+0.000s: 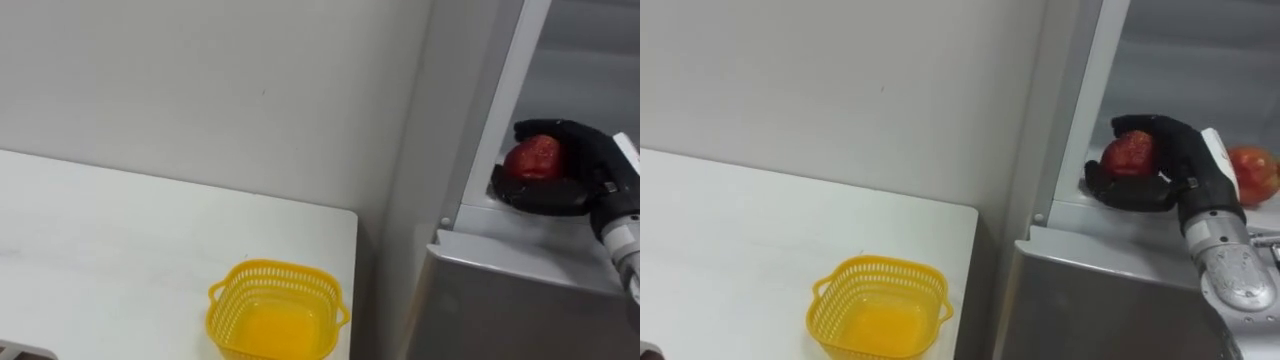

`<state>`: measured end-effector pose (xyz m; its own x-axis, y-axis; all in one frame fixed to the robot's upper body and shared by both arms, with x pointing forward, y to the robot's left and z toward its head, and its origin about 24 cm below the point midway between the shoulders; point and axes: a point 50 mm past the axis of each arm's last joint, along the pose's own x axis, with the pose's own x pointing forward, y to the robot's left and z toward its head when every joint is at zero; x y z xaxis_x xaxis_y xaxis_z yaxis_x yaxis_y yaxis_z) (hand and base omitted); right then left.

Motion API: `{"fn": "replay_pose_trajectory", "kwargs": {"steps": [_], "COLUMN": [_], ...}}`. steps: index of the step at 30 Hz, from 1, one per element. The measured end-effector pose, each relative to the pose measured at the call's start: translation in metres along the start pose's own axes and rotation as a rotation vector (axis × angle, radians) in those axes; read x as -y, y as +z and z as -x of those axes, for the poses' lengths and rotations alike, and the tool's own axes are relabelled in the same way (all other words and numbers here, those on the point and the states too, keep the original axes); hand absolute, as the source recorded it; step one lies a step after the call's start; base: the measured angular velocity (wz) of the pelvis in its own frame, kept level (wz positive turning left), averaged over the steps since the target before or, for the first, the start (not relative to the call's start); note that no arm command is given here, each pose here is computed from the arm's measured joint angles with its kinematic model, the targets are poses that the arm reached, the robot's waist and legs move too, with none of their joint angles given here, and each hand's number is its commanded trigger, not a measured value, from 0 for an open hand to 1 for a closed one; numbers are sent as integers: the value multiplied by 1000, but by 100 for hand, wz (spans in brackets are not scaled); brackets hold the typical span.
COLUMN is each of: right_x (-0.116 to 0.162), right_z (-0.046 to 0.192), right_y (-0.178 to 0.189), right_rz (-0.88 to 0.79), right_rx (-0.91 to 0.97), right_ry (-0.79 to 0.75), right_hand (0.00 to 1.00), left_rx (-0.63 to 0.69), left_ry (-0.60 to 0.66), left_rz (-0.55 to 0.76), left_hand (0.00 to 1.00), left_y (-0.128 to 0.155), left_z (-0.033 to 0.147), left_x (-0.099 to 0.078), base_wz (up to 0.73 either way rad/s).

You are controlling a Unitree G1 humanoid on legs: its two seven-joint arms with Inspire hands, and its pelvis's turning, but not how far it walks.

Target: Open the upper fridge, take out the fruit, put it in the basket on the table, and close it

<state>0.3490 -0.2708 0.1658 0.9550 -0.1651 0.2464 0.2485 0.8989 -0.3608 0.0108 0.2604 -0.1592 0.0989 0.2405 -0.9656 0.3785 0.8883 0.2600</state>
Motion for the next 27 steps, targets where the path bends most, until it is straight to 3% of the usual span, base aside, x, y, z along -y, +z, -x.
{"fn": "replay_pose_trajectory", "kwargs": {"steps": [17,27], "right_x": [1,2], "right_z": [-3,-2], "right_y": [4,7], "right_rz": [11,-94], "right_rx": [8,11], "right_ry": [-2,-41], "right_hand": [100,100], "left_rx": [-2,0], "left_ry": [1,5], "left_rz": [-14,-34], "left_hand": [0,0], "left_y": [2,2], "left_z": [0,0], "left_x": [1,-1], "base_wz": [0,0]}}
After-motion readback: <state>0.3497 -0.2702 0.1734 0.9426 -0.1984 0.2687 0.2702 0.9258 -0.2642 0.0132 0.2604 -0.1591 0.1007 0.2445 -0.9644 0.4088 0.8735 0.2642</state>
